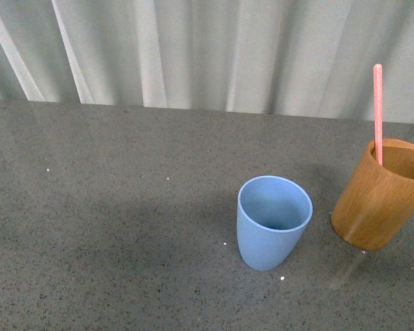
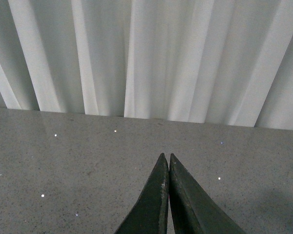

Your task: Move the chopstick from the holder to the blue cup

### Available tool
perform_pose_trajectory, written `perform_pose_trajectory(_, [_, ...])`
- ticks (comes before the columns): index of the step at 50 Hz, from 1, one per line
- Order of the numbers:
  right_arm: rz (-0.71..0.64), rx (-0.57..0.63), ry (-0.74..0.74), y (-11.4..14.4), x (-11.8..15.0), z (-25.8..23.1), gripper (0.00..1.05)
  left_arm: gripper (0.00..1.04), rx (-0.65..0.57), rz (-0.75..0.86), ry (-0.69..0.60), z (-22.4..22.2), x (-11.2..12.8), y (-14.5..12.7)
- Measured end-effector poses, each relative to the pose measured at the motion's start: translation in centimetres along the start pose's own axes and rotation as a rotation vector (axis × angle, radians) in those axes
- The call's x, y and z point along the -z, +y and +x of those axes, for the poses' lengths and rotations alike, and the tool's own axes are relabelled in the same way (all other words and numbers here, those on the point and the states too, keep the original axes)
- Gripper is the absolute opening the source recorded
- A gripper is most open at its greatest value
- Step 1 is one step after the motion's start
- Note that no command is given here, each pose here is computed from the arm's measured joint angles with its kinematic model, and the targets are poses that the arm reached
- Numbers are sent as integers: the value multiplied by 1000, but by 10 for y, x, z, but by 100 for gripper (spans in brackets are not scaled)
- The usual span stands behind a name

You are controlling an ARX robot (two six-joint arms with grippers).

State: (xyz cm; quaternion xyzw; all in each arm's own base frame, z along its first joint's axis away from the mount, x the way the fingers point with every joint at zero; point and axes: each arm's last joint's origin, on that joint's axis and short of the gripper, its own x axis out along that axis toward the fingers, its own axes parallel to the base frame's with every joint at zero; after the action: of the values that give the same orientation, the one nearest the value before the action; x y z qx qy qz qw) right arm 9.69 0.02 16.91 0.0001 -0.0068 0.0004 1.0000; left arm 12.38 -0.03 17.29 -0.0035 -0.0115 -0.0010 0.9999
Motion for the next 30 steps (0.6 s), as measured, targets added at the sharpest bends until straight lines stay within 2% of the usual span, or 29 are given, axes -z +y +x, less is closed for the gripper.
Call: perform_pose_trajectory(30, [0,0,0,0,0,0,95,4,0,0,1,-16,0,0])
